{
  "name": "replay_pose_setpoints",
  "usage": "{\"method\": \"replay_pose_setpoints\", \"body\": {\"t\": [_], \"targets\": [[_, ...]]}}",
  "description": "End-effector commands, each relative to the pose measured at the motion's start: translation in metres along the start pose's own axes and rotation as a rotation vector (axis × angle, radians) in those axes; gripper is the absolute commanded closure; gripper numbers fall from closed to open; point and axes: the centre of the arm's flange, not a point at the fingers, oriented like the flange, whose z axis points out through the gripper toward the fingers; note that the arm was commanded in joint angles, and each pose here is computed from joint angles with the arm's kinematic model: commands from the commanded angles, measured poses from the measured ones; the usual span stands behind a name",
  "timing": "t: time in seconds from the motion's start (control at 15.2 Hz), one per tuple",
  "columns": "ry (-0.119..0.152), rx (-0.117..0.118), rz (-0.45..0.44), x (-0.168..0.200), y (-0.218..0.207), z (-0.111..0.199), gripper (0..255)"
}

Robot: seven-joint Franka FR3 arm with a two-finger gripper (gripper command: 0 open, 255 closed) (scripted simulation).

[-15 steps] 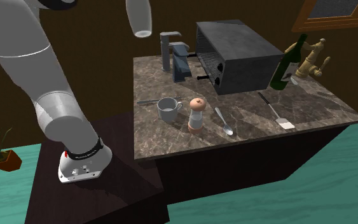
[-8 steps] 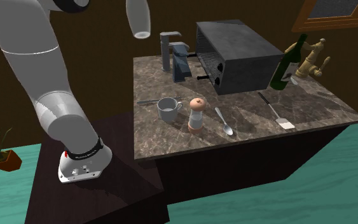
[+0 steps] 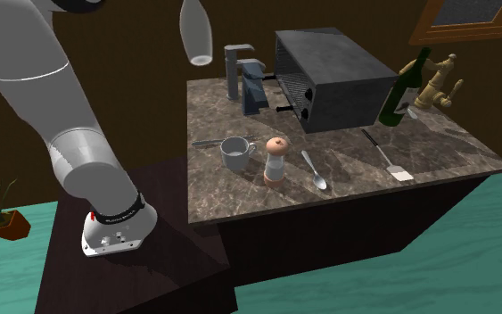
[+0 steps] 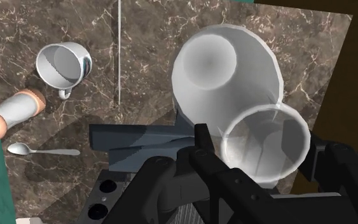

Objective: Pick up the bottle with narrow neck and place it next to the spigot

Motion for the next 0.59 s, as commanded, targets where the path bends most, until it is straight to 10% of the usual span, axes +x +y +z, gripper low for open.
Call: {"method": "replay_pose_setpoints", "body": {"t": [0.0, 0.53], "targets": [[0.001, 0.001, 0.001, 0.0, 0.0, 0.01, 255], [0.001, 0.001, 0.001, -0.003, 0.0, 0.052, 255]]}}
